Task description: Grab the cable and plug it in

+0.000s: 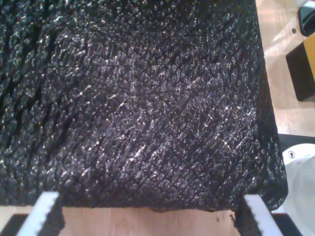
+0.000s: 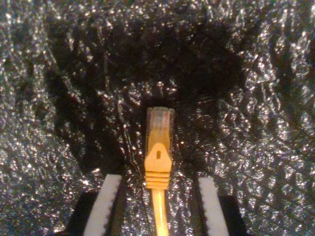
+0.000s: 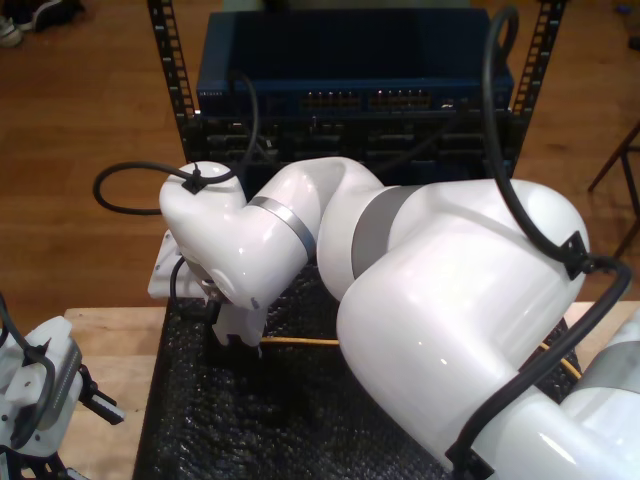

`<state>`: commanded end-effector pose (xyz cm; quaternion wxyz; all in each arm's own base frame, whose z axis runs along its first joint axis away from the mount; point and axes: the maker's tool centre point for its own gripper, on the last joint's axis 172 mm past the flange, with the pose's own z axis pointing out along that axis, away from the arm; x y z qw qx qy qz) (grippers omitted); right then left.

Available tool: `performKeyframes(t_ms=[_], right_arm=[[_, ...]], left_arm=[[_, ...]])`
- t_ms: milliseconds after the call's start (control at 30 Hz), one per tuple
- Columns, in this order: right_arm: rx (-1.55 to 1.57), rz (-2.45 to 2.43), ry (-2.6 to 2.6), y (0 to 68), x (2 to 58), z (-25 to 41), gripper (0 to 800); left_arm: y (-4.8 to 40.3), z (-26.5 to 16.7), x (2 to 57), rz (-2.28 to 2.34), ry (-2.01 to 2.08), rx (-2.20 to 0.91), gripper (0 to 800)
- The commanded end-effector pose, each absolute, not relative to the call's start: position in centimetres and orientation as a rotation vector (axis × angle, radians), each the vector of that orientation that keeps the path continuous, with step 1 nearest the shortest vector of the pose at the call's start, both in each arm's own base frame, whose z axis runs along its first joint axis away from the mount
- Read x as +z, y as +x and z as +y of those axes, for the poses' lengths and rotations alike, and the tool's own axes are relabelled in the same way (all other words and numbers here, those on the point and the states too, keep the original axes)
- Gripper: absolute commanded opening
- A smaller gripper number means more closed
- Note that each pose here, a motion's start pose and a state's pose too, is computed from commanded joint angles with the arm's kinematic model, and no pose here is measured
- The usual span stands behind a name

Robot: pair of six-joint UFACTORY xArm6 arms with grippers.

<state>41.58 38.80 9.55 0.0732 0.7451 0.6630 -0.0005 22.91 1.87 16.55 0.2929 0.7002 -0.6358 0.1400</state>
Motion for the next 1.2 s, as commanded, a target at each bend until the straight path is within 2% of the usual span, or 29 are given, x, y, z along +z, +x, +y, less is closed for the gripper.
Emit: performKeyframes(t_ms=[300,667,833,967,1067,1200], right_arm=[[-0.004,1.991,2.235,41.59,9.46,38.77,225],[-0.001,1.993,2.236,41.53,9.47,38.88,204],[-0.013,1.993,2.233,41.50,9.06,38.80,170],[-0.010,1.993,2.232,41.57,9.12,38.83,138],[-0.010,1.993,2.230,41.59,9.13,38.82,63],[-0.008,1.997,2.227,41.57,9.19,38.92,27]], left_arm=[[22.91,1.87,16.55,-1.694,1.865,0.373,800],[22.88,1.84,16.56,-1.693,1.864,0.373,800],[22.83,1.81,16.52,-1.692,1.863,0.372,800],[22.83,1.81,16.52,-1.692,1.863,0.372,800],[22.83,1.81,16.52,-1.692,1.863,0.372,800],[22.83,1.81,16.52,-1.692,1.863,0.372,800]])
